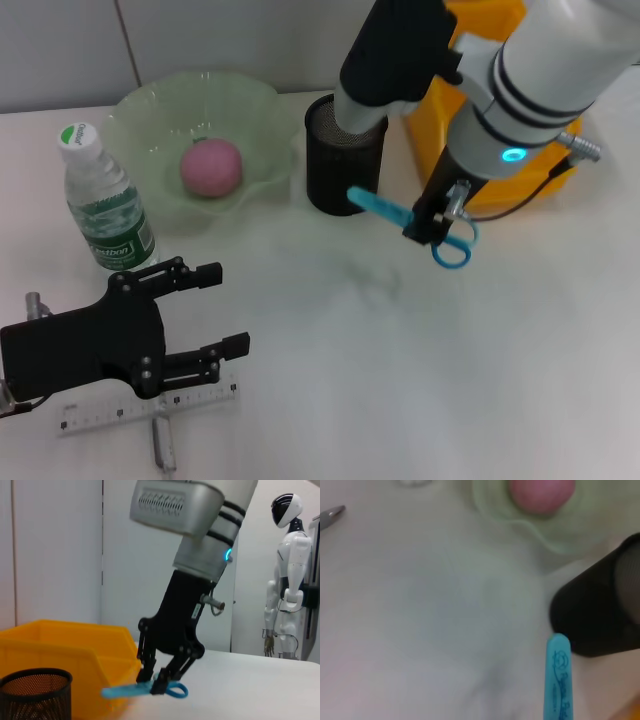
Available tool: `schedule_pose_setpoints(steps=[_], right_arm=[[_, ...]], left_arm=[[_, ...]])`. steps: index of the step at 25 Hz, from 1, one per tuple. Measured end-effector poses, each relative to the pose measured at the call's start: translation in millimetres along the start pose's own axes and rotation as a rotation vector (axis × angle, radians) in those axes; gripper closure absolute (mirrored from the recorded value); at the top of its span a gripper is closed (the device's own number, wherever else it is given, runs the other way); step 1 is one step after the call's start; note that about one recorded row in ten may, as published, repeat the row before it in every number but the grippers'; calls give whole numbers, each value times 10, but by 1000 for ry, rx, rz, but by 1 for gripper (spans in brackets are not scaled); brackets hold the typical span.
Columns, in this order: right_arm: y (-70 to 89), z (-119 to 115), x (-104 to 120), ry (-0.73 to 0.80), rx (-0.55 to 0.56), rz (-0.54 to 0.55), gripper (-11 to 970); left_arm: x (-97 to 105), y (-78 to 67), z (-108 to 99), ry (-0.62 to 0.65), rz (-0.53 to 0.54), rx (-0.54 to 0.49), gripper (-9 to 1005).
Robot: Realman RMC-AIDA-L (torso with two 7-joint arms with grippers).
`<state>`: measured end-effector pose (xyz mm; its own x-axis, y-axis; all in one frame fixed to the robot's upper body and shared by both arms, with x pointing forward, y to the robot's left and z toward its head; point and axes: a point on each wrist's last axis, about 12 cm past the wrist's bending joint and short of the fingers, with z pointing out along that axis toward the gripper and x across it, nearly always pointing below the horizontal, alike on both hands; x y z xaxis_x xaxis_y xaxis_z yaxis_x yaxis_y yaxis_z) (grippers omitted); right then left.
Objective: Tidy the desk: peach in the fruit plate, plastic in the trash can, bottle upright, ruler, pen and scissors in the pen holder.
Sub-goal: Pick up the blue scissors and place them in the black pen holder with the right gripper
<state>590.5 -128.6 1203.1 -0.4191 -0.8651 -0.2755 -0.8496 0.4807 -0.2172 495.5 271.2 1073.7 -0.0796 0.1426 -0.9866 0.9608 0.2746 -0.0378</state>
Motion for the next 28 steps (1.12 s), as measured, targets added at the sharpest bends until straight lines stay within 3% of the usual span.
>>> schedule_pose_setpoints(steps=[16, 28], right_arm=[[-121, -593, 93, -135, 273, -81, 722], [-396, -640, 227, -224, 411, -210, 722]], left_arm=[[-6, -3, -21, -11, -2, -5, 202], [-50, 21, -15, -48, 2, -22, 202]])
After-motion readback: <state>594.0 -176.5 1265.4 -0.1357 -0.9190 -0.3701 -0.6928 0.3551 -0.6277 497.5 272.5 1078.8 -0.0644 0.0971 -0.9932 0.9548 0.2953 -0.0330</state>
